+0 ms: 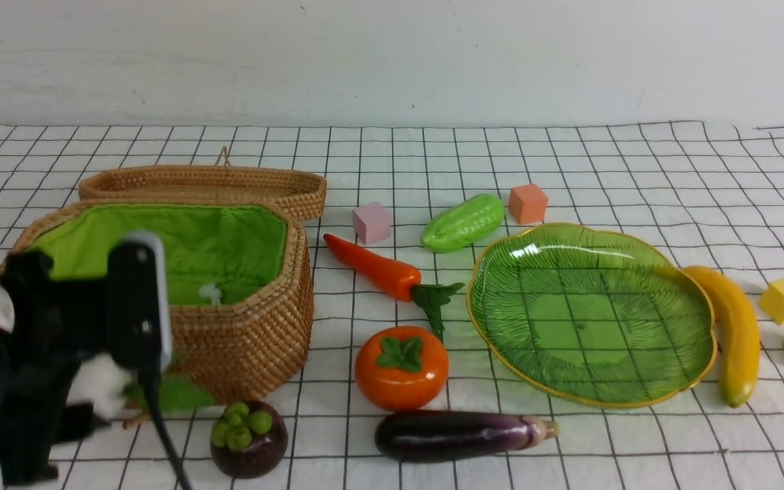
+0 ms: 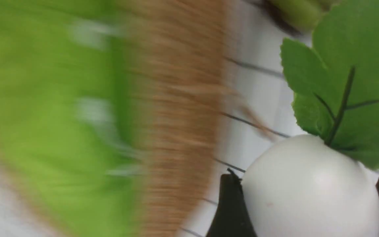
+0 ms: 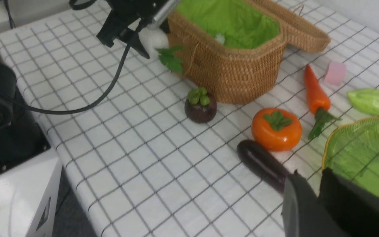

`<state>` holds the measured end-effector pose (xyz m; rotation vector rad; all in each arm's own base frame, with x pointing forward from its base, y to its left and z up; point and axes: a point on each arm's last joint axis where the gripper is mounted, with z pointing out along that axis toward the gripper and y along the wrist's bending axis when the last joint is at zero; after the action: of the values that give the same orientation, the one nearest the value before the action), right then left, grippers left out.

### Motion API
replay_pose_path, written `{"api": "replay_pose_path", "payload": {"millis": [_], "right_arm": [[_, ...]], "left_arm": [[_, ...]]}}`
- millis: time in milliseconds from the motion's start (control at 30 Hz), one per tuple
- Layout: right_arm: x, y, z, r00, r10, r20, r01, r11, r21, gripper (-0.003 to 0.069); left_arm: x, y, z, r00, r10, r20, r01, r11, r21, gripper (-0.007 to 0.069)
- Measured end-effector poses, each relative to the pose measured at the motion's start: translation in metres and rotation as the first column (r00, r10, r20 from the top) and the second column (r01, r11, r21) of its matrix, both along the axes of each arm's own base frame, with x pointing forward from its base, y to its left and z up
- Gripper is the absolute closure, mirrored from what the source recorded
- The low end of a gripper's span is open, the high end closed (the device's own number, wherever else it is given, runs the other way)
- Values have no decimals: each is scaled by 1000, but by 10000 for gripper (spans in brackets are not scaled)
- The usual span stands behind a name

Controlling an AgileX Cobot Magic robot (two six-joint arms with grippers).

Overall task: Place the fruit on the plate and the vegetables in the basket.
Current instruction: Take a daikon with your left arm and place it on the basket on the left.

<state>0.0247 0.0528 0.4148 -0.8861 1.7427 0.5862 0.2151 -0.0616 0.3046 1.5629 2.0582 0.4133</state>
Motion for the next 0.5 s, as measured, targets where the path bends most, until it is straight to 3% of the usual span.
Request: {"api": "replay_pose_path", "payload": {"millis": [133, 200, 333, 500], "right_arm": [[6, -1, 10, 997, -60, 56, 54, 994, 100, 533], [8, -1, 15, 992, -90, 90, 76, 986, 147, 531], [11, -3, 23, 982, -131, 138, 99, 971, 217, 524], [11, -2, 22, 983, -130, 128, 99, 970, 220, 517]], "left_arm": [[25, -7, 44, 981, 45, 191, -31, 996, -78, 130], [46, -14, 45, 978, 63, 197, -45, 995, -94, 130], [90, -24, 19, 986, 99, 130, -95, 995, -37, 130], [118, -25, -9, 982, 131, 135, -138, 989, 48, 130]]}}
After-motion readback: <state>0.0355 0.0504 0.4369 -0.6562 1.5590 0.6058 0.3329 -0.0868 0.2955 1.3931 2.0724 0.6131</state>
